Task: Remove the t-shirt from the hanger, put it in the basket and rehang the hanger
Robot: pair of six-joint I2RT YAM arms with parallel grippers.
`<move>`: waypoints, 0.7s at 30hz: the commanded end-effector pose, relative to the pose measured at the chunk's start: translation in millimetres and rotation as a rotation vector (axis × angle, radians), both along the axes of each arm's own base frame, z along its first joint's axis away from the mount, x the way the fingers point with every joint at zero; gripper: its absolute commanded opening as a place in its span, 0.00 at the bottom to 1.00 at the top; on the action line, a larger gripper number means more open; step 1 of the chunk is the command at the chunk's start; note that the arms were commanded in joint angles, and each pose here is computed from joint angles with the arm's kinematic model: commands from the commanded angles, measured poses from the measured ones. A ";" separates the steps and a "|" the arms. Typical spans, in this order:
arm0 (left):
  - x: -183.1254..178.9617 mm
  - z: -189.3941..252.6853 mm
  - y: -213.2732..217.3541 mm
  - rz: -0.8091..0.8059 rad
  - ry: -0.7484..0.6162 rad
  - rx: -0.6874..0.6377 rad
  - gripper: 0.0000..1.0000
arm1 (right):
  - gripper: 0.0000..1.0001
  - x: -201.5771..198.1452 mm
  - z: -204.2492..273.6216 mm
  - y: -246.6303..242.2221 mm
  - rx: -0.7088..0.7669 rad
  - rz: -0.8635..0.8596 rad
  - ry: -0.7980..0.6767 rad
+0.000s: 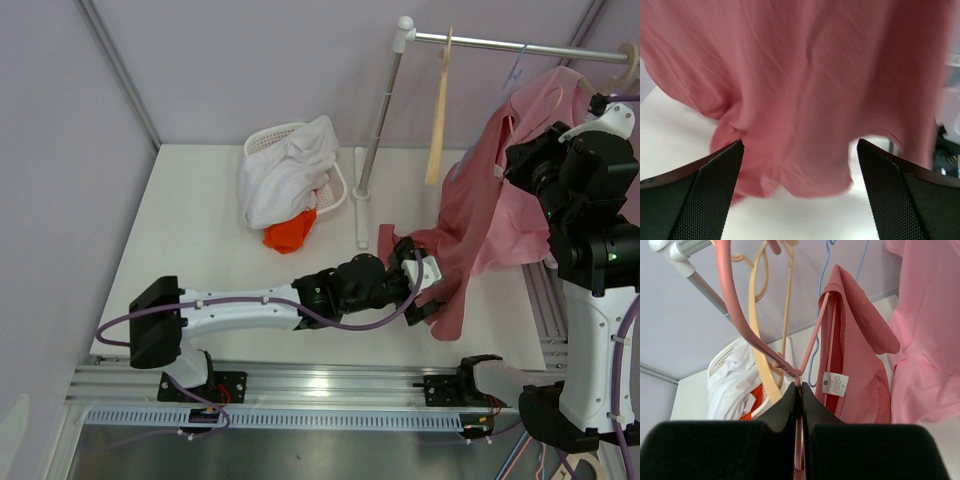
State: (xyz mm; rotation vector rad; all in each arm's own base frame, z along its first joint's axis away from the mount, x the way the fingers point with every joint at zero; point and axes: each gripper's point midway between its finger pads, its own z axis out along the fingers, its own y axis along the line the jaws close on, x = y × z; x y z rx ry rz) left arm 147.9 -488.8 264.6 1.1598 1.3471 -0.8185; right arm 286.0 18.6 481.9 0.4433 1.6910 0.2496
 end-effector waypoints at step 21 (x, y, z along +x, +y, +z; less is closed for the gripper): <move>-112.6 79.0 -13.5 -0.362 0.057 -0.267 0.01 | 0.00 12.2 30.3 0.9 0.005 -0.006 -0.076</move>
